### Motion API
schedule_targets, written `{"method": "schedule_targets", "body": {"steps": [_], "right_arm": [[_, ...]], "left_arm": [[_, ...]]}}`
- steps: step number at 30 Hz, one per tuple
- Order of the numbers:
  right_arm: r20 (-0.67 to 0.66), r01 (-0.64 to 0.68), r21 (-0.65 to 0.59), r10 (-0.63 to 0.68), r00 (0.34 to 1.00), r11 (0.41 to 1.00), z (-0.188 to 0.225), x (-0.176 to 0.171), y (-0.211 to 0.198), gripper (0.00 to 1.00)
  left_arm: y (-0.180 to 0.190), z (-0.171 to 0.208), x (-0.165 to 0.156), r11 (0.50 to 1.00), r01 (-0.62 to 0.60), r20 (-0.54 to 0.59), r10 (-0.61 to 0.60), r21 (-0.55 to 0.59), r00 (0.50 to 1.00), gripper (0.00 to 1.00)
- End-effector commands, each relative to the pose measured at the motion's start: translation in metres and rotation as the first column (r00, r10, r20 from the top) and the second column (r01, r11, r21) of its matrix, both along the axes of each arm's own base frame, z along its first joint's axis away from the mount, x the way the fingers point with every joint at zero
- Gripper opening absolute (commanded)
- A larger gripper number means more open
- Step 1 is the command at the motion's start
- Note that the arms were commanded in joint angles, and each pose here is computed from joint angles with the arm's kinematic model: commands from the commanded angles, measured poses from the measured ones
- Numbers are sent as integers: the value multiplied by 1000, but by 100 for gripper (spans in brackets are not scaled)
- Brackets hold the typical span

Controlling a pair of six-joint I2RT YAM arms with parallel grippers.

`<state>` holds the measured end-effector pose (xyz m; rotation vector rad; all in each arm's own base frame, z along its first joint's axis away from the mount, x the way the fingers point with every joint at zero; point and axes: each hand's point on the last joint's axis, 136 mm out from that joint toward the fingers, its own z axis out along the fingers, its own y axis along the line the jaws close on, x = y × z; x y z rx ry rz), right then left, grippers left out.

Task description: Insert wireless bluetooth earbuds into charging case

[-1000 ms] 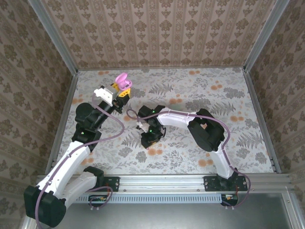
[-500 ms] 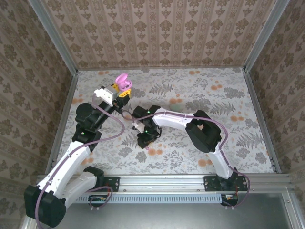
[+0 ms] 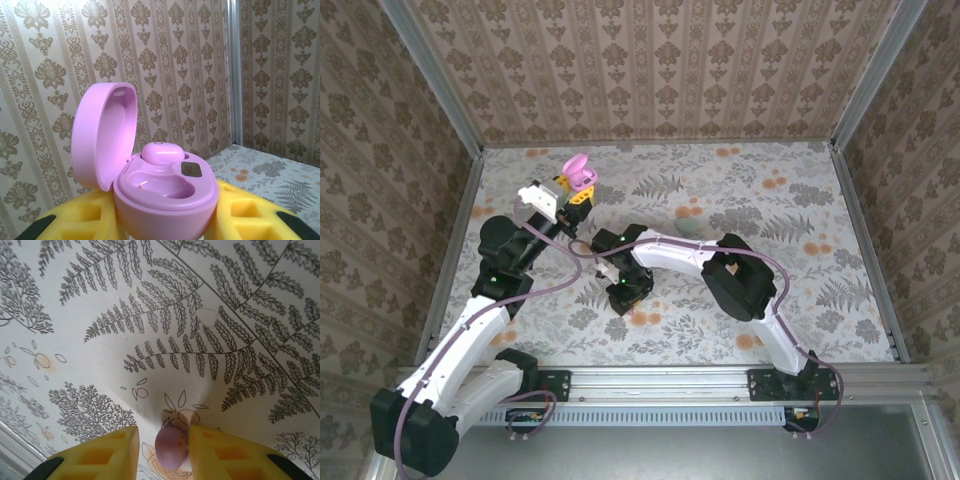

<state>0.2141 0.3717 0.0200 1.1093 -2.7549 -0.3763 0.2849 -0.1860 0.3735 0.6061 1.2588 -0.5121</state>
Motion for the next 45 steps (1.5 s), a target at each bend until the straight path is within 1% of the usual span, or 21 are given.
{"method": "schedule_targets", "body": {"steps": [1,9,20,25,29,31,33,35,37,40,42,45], "right_arm": [[2,-32,-86,33,999,996,-6,-3,-12,33],[14,-41,-112,43,999,993,-8,-2,-13,30],[16,-42,-151,45,999,988,-12,-2,-19,30],[30,-27,-141,32,999,990,-11,1,-16,25],[69,25,-79,-19,997,997,0,11,-12,21],[74,76,-14,-75,994,997,12,18,-12,20],[66,148,83,-154,986,985,28,29,-14,19],[46,222,198,-235,971,955,49,40,-18,19],[4,303,321,-321,947,898,72,53,-25,19],[-110,413,508,-418,902,756,112,72,-38,20],[-173,467,610,-468,867,640,141,85,-53,20],[-225,494,711,-505,833,500,178,99,-73,20]], "left_arm": [[3,2,0,1000,-10,19,10,3,1000,27],[2,3,0,1000,-5,17,5,1,1000,27],[1,1,1,1000,0,12,0,1,1000,27],[0,1,2,1000,3,9,-3,2,1000,27],[0,1,3,1000,5,6,-5,2,1000,27],[-2,1,3,1000,12,4,-12,1,1000,27],[-4,-1,4,1000,22,-6,-22,3,1000,27],[-6,-1,5,999,33,-11,-33,1,999,27],[-10,-2,8,999,43,-18,-43,-3,999,27],[-17,-5,12,998,68,-33,-69,-7,997,27],[-26,-8,15,995,97,-46,-97,-3,994,27],[-38,-13,20,992,128,-62,-128,-5,990,27]]}}
